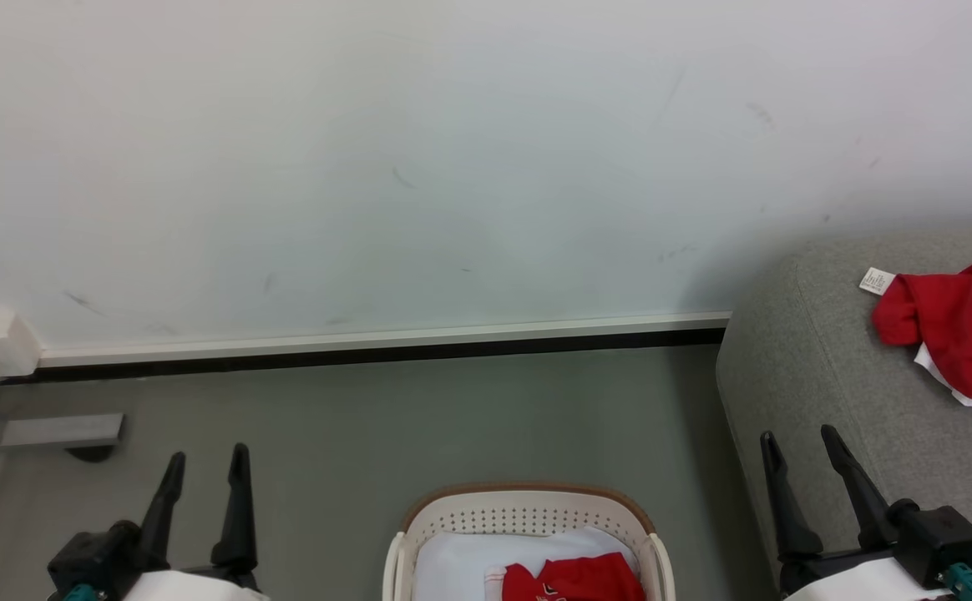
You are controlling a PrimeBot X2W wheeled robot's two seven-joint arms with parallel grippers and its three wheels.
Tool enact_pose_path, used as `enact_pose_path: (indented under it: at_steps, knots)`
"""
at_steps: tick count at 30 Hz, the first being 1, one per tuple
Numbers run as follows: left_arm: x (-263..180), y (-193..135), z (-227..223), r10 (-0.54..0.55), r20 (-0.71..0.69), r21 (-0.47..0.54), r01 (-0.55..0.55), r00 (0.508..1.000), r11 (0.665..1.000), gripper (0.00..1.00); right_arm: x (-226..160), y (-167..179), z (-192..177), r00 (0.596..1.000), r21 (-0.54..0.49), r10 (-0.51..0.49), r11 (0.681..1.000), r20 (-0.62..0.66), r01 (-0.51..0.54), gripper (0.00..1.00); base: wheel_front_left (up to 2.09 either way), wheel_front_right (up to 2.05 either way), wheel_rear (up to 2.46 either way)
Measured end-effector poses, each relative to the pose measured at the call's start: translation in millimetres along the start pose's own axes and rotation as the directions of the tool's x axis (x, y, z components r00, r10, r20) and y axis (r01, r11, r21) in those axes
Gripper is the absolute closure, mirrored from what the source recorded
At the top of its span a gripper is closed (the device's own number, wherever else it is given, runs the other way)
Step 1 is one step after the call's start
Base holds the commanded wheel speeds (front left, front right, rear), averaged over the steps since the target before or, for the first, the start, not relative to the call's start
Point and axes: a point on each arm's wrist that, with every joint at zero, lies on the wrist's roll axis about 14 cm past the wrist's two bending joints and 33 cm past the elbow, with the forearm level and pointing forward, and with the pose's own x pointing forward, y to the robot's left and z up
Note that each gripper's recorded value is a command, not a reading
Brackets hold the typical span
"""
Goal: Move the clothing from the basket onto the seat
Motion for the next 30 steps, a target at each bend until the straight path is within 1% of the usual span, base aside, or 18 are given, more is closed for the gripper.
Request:
enact_pose_path:
  at_steps: [20,24,26,30]
  knots:
    - [3.8,-8.0,-3.7,-0.02,-0.008,0.008,0.02,1.0,1.0,0.0,-0.9,-3.0,3.5,1.0,0.001,-0.013,1.0,0.012,0.013,0.0,0.0,0.0,0.0]
    - [5.7,-15.8,-7.1,-0.045,-0.017,0.003,0.045,0.999,0.999,0.0,-0.3,-5.0,5.3,1.0,-0.001,-0.019,1.0,0.017,0.019,0.0,0.0,0.0,0.0]
    - [8.6,-21.3,-9.4,-0.059,-0.022,-0.015,0.059,0.998,0.998,0.0,2.1,-6.1,8.8,0.999,-0.008,-0.019,1.0,0.026,0.019,0.0,0.0,0.0,0.0]
    - [22.6,-36.2,-13.0,-0.116,-0.028,-0.021,0.115,0.993,0.993,0.0,11.2,-12.5,14.5,0.999,-0.028,-0.027,0.999,0.04,0.028,0.0,0.0,0.0,0.0]
